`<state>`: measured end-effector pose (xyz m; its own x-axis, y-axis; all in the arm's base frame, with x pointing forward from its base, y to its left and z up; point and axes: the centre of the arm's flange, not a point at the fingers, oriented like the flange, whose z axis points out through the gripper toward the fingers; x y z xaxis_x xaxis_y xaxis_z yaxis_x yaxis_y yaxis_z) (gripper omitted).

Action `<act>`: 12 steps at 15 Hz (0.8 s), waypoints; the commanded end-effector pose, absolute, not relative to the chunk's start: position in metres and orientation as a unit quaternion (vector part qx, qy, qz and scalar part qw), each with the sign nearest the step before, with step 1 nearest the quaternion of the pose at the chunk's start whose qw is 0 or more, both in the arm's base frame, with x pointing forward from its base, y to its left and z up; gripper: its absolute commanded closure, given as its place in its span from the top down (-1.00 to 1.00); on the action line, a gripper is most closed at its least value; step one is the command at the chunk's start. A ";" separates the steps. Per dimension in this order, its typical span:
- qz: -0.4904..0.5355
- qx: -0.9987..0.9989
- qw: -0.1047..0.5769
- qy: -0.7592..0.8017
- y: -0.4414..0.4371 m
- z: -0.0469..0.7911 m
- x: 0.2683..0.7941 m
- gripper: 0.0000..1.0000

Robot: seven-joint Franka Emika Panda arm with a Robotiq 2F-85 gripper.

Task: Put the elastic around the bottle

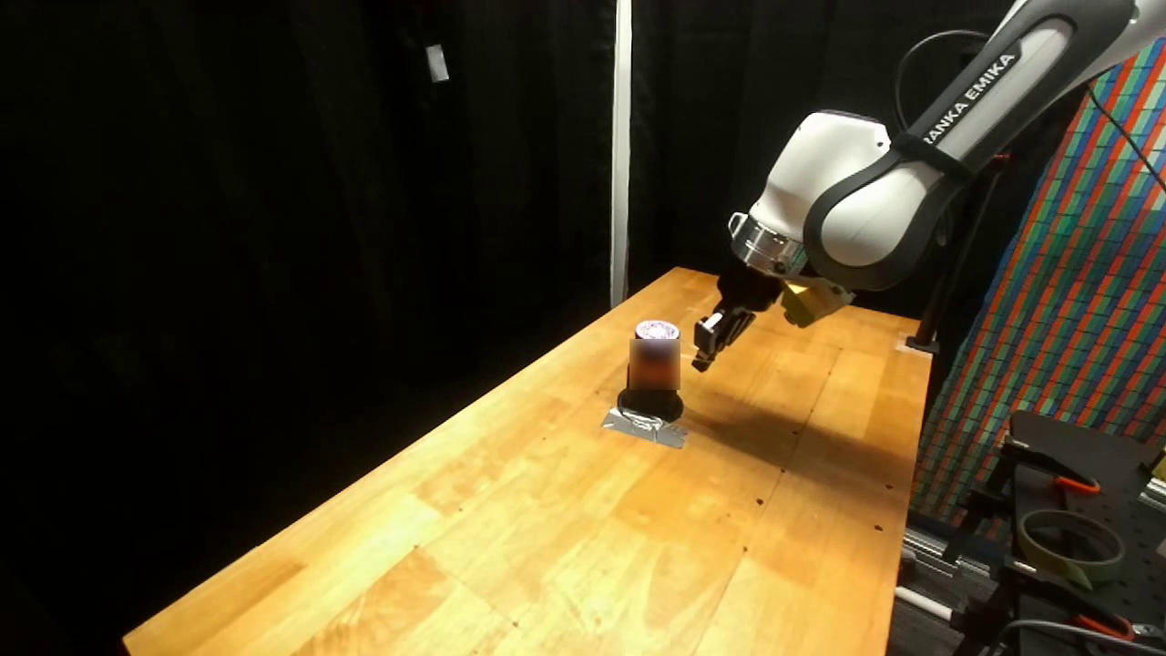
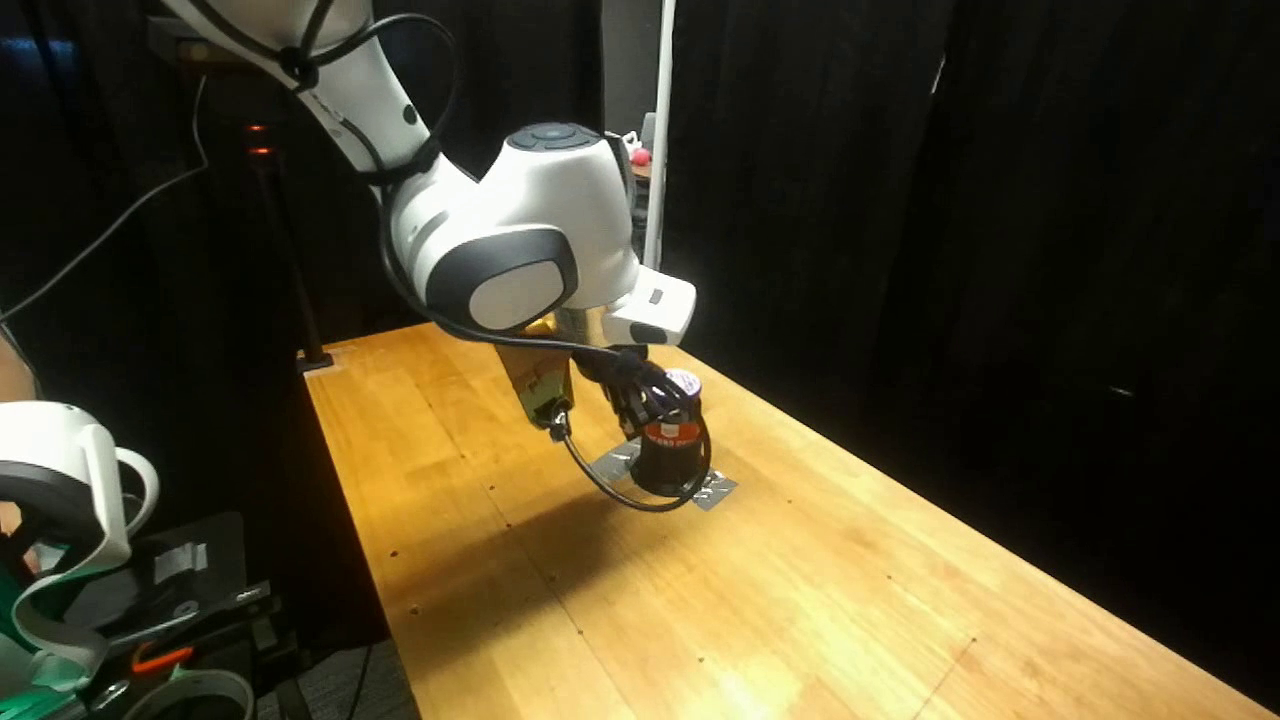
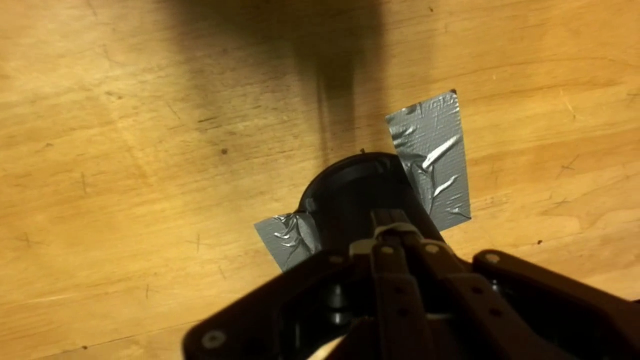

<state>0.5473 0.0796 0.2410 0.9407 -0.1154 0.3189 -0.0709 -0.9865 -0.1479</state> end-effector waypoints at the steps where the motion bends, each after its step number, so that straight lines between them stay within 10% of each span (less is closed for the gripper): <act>1: -0.203 -0.975 0.085 0.039 0.072 0.243 0.517 -0.90; 12: -0.297 -0.949 0.101 0.036 0.068 0.246 0.487 -0.90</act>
<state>0.5079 0.0795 0.2430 0.8451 -0.1376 0.5167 -0.0292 -0.9767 -0.2124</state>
